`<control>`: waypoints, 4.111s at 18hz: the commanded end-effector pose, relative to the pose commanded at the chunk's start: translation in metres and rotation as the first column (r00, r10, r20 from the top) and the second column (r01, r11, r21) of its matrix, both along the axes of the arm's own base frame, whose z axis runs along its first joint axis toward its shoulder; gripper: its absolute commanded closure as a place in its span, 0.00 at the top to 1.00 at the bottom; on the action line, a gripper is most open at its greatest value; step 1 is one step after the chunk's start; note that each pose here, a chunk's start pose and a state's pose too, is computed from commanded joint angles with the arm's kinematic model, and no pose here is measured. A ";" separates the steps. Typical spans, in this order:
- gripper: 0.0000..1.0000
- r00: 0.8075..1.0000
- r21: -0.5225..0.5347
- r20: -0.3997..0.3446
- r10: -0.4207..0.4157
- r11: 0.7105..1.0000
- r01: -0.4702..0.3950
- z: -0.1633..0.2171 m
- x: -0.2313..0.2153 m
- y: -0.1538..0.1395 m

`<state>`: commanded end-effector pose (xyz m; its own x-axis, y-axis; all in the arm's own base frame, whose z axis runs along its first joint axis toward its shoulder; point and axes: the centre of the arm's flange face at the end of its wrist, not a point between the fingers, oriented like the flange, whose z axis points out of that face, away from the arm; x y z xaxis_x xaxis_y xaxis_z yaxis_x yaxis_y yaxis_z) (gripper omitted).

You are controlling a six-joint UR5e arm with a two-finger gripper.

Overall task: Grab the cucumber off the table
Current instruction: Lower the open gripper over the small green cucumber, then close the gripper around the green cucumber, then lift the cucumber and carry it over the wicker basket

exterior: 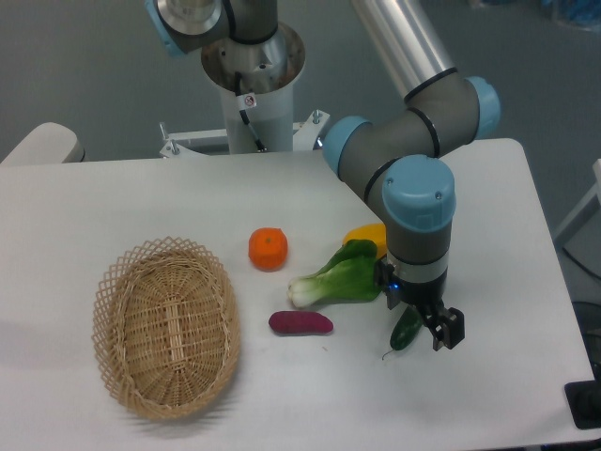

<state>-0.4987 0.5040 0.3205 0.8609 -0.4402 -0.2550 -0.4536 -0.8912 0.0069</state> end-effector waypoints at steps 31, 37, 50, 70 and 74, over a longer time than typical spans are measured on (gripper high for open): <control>1.00 0.961 -0.047 0.072 0.265 0.964 -0.262 -0.106 -0.018 -0.022; 1.00 0.962 -0.059 0.082 0.262 0.964 -0.257 -0.120 -0.014 -0.024; 0.63 0.963 -0.076 0.093 0.251 0.967 -0.245 -0.132 -0.012 -0.026; 0.24 0.980 -0.030 0.051 0.192 0.981 -0.191 -0.056 0.015 0.007; 0.24 0.985 -0.010 0.055 0.165 0.986 -0.164 -0.011 0.071 0.030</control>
<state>-0.4280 0.5342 0.3094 0.9344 -0.2928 -0.2031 -0.3007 -0.9537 -0.0088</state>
